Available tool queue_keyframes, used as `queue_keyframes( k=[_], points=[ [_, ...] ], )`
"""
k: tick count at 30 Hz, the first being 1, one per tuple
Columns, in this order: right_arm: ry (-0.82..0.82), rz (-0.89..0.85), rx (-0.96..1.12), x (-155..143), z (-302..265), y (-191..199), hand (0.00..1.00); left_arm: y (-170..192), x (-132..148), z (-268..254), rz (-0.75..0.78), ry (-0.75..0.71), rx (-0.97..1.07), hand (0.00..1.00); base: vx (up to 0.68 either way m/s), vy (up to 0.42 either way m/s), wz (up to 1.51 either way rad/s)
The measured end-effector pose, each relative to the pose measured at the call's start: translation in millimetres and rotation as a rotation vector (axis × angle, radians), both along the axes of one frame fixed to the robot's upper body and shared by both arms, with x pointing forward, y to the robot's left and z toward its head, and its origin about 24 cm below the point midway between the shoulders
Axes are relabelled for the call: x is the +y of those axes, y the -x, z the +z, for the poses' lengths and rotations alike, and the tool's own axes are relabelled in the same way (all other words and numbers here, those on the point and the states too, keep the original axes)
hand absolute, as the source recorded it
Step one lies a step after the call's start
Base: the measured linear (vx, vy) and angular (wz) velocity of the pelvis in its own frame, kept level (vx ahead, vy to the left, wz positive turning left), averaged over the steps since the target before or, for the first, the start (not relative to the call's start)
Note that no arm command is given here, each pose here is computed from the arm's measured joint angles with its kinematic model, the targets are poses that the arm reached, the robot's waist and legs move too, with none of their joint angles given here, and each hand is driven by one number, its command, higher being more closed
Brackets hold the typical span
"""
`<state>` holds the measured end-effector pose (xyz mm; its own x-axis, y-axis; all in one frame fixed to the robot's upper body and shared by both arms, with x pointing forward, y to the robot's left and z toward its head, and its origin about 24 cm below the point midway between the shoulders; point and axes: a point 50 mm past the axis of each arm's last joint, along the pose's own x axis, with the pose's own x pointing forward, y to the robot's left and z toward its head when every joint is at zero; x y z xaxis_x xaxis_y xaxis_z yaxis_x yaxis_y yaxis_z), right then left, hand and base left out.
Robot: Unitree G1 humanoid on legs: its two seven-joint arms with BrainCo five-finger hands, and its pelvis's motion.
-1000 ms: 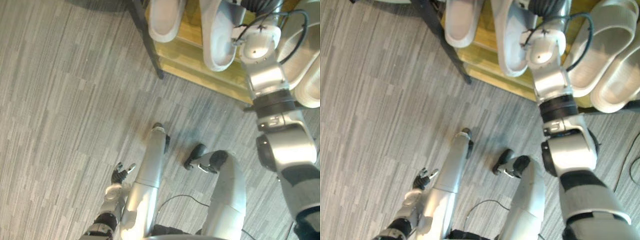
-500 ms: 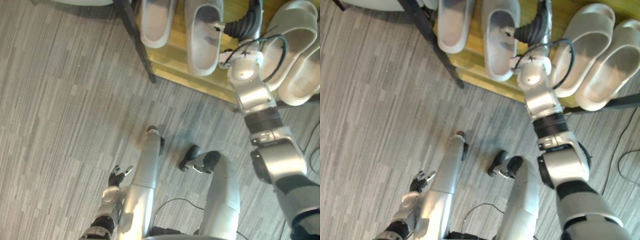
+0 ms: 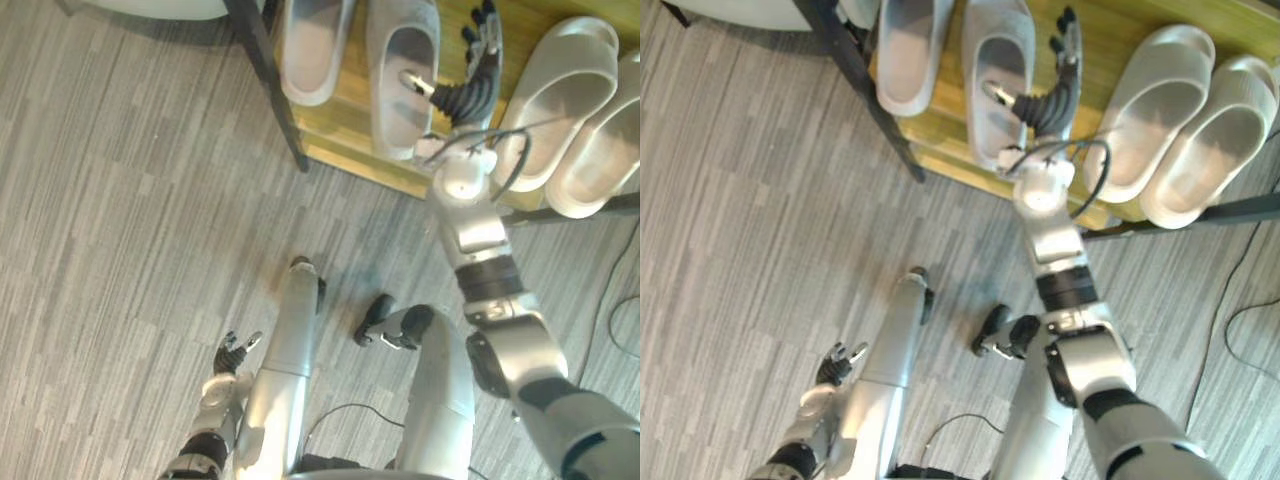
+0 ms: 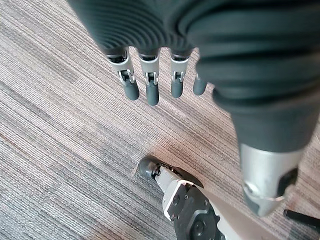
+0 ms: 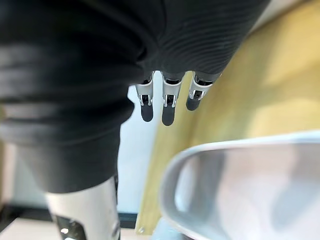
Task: Organize the slippers on the shoe rack
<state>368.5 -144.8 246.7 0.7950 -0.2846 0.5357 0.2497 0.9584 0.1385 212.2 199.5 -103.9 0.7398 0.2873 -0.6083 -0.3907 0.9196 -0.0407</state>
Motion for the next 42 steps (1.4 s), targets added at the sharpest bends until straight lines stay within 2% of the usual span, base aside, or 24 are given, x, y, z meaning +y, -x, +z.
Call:
queue_keyframes(
  k=[14,29,42],
  points=[
    [-0.159,0.153,0.069,22.5,-32.5,4.8,0.0,2.1,6.4,-0.3,0.046,0.009,0.001,0.0,0.0,0.003,0.0],
    [-0.347,0.335,0.098,50.9,-26.6,-7.0,0.0,1.5,7.4,0.0,0.08,0.024,-0.005,0.0,0.0,0.002,0.02],
    [-0.374,0.282,0.103,33.6,-12.4,-21.6,0.0,-3.3,3.7,1.8,0.077,0.033,-0.016,0.0,-0.02,0.005,0.03]
  ],
)
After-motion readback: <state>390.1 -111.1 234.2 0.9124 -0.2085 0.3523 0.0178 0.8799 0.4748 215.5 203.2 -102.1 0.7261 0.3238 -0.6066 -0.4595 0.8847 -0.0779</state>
